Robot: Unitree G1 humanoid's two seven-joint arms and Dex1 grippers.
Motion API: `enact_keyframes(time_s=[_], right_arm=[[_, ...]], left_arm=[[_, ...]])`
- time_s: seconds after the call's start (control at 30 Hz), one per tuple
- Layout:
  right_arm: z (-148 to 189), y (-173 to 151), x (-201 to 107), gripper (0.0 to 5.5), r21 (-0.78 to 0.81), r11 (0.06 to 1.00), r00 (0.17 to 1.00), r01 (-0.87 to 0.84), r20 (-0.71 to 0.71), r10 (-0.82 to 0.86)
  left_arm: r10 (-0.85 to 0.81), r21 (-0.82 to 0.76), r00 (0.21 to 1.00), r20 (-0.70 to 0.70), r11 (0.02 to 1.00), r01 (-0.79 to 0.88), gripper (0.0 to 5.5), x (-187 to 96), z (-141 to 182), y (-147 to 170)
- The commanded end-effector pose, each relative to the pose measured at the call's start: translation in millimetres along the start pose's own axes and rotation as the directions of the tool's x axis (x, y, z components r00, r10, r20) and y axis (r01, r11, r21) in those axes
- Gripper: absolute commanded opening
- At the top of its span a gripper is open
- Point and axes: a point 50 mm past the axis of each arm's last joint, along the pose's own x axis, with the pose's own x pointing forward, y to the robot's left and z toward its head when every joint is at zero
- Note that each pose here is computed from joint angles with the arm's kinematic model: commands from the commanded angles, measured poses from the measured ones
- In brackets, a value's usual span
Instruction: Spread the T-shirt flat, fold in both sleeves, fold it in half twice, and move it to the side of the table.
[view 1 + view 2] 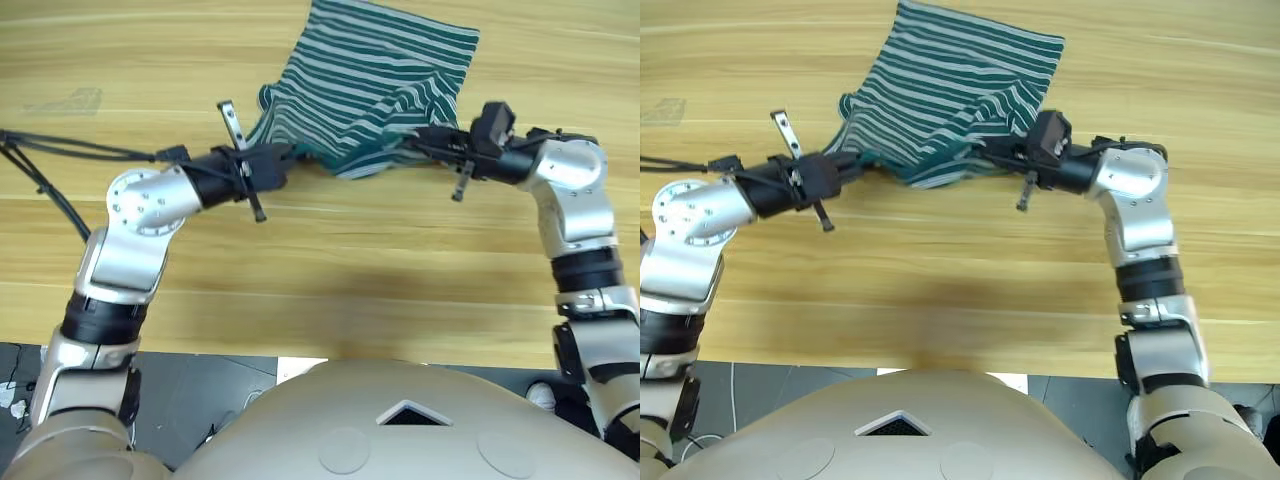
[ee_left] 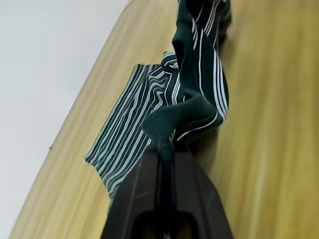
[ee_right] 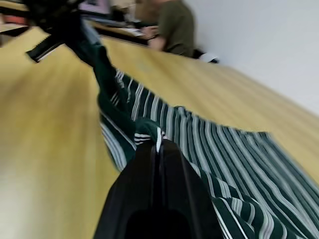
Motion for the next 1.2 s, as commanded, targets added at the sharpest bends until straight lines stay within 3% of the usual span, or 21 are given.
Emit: enact_keyframes(time_s=[0.03, 0.1, 0.23, 0.37, 0.7, 0.77, 0.83, 0.9, 0.97, 1.1, 1.2], right_arm=[[14.0, 12.8, -26.3, 0.01, 0.062, 0.987, 0.989, -0.149, 0.005, 0.149], [11.6, 30.9, -33.0, 0.01, 0.099, 0.966, 0.97, -0.237, -0.022, 0.24], [-8.4, 79.9, -28.3, 0.01, 0.056, 0.93, 0.904, -0.363, -0.222, 0.366], [-21.0, 98.9, -27.6, 0.61, 0.106, 0.905, 0.867, -0.412, -0.259, 0.425], [-26.8, 95.9, -56.0, 2.34, 0.276, 0.858, 0.823, -0.433, -0.266, 0.502], [-21.6, 89.6, -59.6, 2.68, 0.292, 0.86, 0.844, -0.418, -0.223, 0.487], [-9.0, 77.2, -52.3, 2.87, 0.27, 0.895, 0.918, -0.354, -0.081, 0.387], [4.3, 60.5, -35.7, 2.87, 0.254, 0.945, 0.978, -0.204, 0.105, 0.183], [6.6, 49.9, -21.9, 2.87, 0.248, 0.967, 0.985, -0.053, 0.17, 0.01], [-10.7, 45.9, -7.2, 2.87, 0.133, 0.984, 0.991, 0.118, 0.044, -0.124], [-20.8, 32.5, -2.2, 2.87, -0.038, 0.975, 0.973, 0.217, -0.077, -0.219]], left_arm=[[-0.039, 0.063, 0.998, -0.057, 0.997, 0.043, 0.0, -20.0, 7.2, -1.7], [-0.111, 0.079, 0.991, -0.074, 0.99, 0.116, 0.0, -24.0, 10.8, -16.4], [-0.309, 0.109, 0.945, -0.105, 0.941, 0.32, 0.0, -26.6, 14.0, -68.5], [-0.423, 0.081, 0.902, -0.08, 0.9, 0.429, 0.81, -26.3, 17.5, -104.2], [-0.539, -0.006, 0.842, 0.001, 0.842, 0.539, 2.34, -42.3, 35.4, -115.2], [-0.557, -0.068, 0.83, 0.032, 0.827, 0.558, 2.64, -48.9, 36.9, -112.7], [-0.472, -0.15, 0.871, 0.134, 0.86, 0.488, 2.87, -53.0, 43.9, -96.3], [-0.194, -0.263, 0.953, 0.234, 0.931, 0.254, 3.04, -53.0, 45.0, -58.4], [0.057, -0.324, 0.981, 0.186, 0.946, 0.006, 3.04, -55.7, 31.3, -30.9], [0.252, -0.266, 0.965, -0.074, 0.928, -0.263, 3.04, -53.6, -14.1, -23.1], [0.227, -0.098, 0.954, -0.198, 0.963, -0.249, 3.04, -47.4, -39.3, -31.6]])
